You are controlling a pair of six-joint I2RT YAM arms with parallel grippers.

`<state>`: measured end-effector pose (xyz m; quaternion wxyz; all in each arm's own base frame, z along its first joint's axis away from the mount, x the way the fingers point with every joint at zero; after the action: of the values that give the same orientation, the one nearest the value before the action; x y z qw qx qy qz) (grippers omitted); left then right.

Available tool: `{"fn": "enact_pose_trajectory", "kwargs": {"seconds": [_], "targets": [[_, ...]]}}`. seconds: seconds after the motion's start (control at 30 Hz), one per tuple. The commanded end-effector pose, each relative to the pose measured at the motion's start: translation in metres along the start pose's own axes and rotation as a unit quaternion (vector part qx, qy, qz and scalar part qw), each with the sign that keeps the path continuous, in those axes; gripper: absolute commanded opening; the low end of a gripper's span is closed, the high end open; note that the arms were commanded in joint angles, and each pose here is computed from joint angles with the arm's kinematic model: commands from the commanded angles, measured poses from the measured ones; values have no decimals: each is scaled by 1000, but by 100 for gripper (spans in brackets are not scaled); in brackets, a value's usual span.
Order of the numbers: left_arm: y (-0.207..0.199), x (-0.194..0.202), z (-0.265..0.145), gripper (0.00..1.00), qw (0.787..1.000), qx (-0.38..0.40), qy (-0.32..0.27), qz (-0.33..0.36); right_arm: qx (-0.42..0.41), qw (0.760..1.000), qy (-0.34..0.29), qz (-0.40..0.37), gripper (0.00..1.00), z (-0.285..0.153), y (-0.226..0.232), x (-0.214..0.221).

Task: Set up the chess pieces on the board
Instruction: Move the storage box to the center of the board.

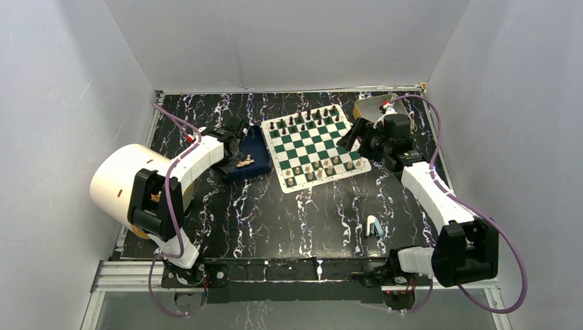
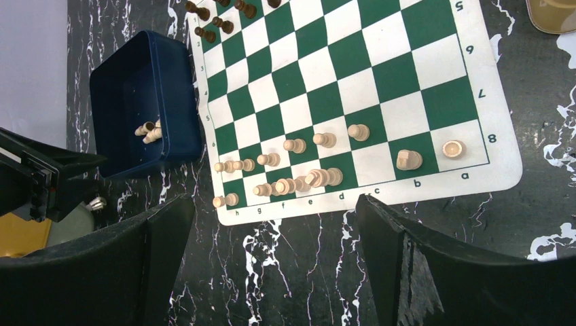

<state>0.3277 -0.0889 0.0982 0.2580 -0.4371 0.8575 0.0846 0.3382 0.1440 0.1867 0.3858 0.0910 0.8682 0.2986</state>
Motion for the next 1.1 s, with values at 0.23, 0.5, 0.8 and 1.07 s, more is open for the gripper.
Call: {"fn": "enact_pose_trajectory", "kwargs": {"seconds": [0.23, 0.5, 0.8, 1.07], "targets": [[5, 12, 11, 44, 999, -19, 8, -47, -22, 1000, -18, -8, 99, -2, 10, -7], [5, 20, 18, 40, 997, -29, 19, -62, -26, 1000, -13, -5, 99, 0, 11, -5], [10, 19, 22, 33, 997, -37, 8, -68, -24, 1000, -11, -5, 99, 0, 9, -3], [10, 15, 19, 25, 997, -35, 2, -73, -24, 1000, -16, -6, 99, -3, 10, -5]]}}
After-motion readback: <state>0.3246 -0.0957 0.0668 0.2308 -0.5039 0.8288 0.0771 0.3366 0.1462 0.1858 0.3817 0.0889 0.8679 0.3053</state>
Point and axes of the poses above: each gripper's point midway between its finger pads, its own z axis out along the fingers, its own y axis along the line the jaws close on, x = y × z, the point moved 1 cm from there along -z, back along the fingers, and after that the axes turned 2 degrees about z, right-handed, at the moved point
